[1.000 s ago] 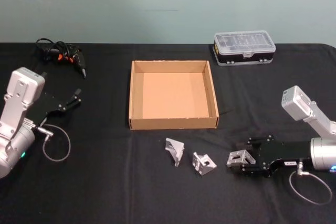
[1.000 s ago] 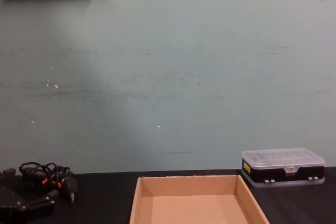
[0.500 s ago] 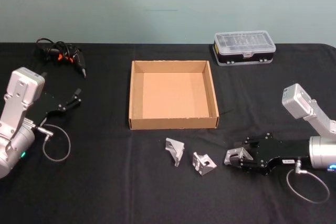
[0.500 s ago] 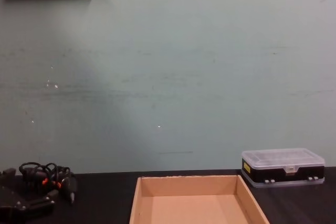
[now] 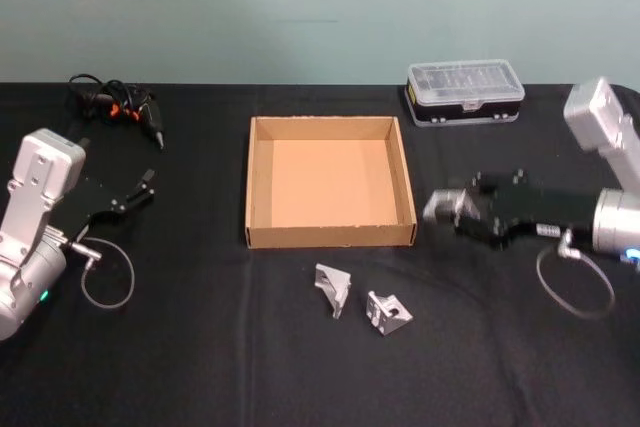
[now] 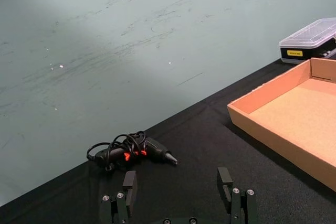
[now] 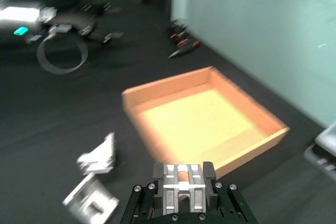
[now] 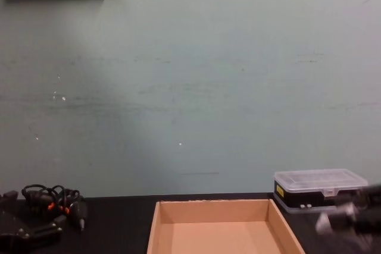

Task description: Use one hand to pick up the angle iron from the table and place it into the box.

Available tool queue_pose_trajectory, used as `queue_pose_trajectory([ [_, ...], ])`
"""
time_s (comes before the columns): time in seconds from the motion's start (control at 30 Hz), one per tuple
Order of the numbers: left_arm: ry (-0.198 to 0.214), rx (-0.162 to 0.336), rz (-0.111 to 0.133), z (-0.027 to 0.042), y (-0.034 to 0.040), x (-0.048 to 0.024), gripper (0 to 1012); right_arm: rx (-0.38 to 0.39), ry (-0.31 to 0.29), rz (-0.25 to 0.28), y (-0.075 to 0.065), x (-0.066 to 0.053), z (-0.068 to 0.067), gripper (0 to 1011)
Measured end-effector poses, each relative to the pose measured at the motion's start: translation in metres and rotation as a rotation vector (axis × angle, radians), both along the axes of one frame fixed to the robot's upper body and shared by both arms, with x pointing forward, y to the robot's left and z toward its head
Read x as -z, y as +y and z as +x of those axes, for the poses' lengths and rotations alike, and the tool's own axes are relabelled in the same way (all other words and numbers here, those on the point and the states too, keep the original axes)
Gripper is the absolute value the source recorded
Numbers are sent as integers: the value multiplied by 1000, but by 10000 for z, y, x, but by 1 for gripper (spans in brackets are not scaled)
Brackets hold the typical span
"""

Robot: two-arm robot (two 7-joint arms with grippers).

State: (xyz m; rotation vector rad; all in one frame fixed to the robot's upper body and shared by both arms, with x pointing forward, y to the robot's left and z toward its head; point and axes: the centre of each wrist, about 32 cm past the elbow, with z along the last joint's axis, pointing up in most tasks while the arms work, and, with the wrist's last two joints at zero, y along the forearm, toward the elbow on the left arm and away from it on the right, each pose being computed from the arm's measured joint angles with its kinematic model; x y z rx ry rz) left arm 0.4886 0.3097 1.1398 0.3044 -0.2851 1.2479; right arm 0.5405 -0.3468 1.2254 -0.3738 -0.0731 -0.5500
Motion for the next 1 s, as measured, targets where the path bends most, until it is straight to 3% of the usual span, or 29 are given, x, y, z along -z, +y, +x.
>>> queue_pose_trajectory([
  [0.1,0,0,0,0,0,1,1000,32,-22,19,31,-35,71,446],
  [0.2,0,0,0,0,0,0,1000,57,-54,47,121,-70,243,446],
  [0.47,0,0,0,0,0,0,1000,43,-74,67,383,-52,597,446],
  [0.67,0,0,0,0,0,0,1000,13,-57,69,614,22,812,446],
  [1.0,0,0,0,0,0,0,1000,-23,11,21,873,186,978,446],
])
